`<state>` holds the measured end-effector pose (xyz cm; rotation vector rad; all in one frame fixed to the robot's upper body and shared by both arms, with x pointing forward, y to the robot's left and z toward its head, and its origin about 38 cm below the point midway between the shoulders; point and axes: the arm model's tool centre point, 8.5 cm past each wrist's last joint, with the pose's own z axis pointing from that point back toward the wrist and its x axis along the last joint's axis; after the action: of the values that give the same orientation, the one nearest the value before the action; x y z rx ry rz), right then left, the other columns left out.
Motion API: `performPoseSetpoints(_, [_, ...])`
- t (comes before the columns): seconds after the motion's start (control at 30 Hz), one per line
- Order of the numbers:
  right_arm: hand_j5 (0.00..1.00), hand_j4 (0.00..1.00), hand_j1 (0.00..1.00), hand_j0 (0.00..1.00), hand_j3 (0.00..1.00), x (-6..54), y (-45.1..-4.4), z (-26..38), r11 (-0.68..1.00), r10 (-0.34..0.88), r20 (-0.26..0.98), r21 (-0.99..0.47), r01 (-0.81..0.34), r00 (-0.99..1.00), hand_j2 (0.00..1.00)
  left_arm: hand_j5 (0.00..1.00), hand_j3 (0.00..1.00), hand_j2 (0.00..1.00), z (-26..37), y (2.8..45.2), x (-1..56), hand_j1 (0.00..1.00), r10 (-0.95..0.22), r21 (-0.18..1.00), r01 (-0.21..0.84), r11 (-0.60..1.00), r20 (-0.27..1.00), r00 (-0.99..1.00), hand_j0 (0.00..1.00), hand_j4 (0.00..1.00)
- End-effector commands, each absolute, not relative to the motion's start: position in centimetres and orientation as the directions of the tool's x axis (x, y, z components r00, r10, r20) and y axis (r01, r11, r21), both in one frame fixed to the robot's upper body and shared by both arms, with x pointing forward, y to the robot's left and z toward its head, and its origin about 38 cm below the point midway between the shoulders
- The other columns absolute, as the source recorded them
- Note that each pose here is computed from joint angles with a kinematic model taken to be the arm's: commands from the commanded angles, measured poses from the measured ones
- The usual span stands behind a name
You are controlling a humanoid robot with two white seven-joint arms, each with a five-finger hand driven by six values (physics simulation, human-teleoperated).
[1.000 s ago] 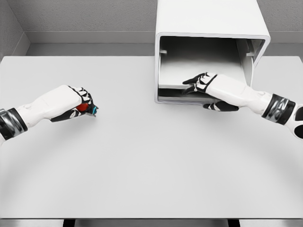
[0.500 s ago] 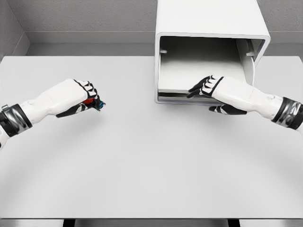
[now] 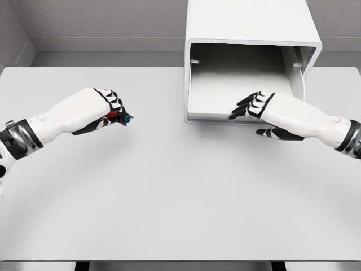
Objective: Slide open multi-storey tabletop storage cabinets and put open load switch and slide close multi-storey tabletop storage cabinets
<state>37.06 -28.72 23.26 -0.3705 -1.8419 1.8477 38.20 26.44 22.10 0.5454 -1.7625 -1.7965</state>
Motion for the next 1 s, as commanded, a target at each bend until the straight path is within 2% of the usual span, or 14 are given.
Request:
performPoseSetpoints(0.0, [0.78, 0.78, 0.78, 0.78, 0.78, 36.8, -28.9, 23.9, 0.04, 0.521, 0.147, -0.988, -0.149, -0.841, 0.78, 0.38, 0.38, 0.38, 22.3, 26.3, 38.1, 0.38, -0.638, 0.994, 0.103, 0.03, 0.098, -0.764, 0.38, 0.38])
performPoseSetpoints(0.07, [0.77, 0.77, 0.77, 0.77, 0.77, 36.7, -29.9, 24.6, 0.062, 0.539, 0.149, -0.989, -0.137, -0.829, 0.77, 0.38, 0.38, 0.38, 22.8, 25.9, 38.2, 0.38, -0.632, 0.995, 0.089, 0.036, 0.092, -0.769, 0.38, 0.38])
performPoseSetpoints(0.13, [0.68, 0.68, 0.68, 0.68, 0.68, 36.8, -30.8, 25.6, 0.074, 0.55, 0.146, -0.989, -0.127, -0.822, 0.68, 0.38, 0.38, 0.38, 23.1, 25.4, 38.1, 0.38, -0.624, 0.996, 0.078, 0.049, 0.091, -0.776, 0.38, 0.38])
performPoseSetpoints(0.6, [0.66, 0.66, 0.66, 0.66, 0.66, 36.7, -34.1, 29.5, 0.149, 0.592, 0.139, -0.987, -0.062, -0.794, 0.66, 0.38, 0.38, 0.38, 24.4, 23.6, 38.5, 0.38, -0.596, 0.995, 0.04, 0.092, 0.087, -0.798, 0.38, 0.38])
performPoseSetpoints(0.97, [0.65, 0.65, 0.65, 0.65, 0.65, 37.4, -37.5, 29.5, 0.166, 0.668, 0.154, -0.985, -0.056, -0.728, 0.65, 0.38, 0.38, 0.38, 25.6, 21.7, 38.6, 0.38, -0.567, 0.988, 0.005, 0.152, 0.091, -0.818, 0.38, 0.38])
